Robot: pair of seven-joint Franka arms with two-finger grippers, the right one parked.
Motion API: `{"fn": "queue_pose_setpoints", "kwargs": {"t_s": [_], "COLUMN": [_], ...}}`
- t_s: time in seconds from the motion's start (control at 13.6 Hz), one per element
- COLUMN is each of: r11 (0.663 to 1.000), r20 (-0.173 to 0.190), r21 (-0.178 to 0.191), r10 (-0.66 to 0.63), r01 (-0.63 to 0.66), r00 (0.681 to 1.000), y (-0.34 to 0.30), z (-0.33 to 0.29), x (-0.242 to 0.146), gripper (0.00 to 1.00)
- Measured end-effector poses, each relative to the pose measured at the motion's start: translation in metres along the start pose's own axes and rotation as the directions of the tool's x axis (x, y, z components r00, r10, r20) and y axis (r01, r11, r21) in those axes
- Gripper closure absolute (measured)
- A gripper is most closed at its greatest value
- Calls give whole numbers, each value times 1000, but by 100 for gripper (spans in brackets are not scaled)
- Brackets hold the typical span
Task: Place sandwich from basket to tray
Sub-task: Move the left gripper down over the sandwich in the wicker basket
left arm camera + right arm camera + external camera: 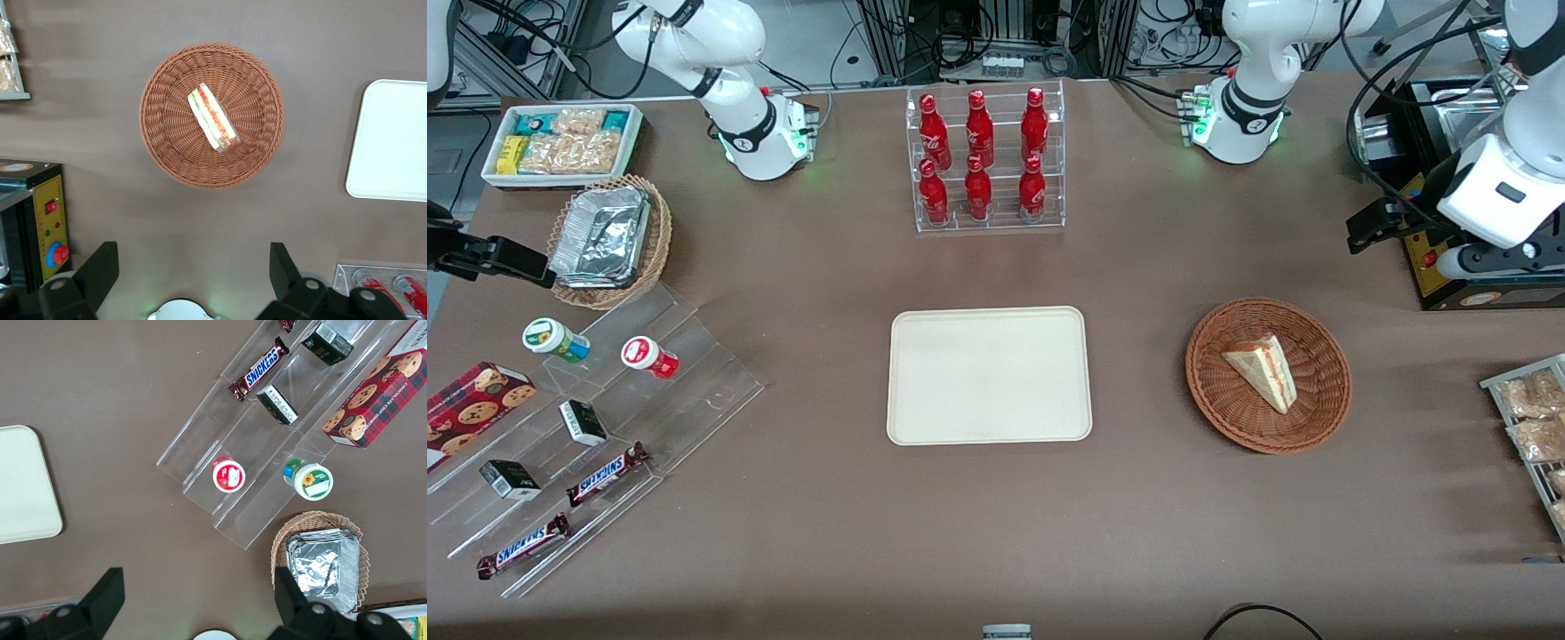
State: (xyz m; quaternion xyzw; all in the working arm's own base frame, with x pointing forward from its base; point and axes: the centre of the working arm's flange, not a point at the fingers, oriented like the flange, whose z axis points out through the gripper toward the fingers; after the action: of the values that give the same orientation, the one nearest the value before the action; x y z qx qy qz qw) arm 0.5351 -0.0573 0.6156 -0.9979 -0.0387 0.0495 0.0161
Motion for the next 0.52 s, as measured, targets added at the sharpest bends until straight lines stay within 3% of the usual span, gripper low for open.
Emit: {"fn": "queue_pose_setpoints", "kwargs": {"t_s": [0.3, 0.52], "r11": [1000, 999], "r20": [14, 13], "r21": [16, 16], "r10": [-5, -36], "r01": [5, 35], "r00": [1000, 999], "y": [-3, -2], "z": [10, 62], "x": [4, 21], "gripper": [0, 0]}}
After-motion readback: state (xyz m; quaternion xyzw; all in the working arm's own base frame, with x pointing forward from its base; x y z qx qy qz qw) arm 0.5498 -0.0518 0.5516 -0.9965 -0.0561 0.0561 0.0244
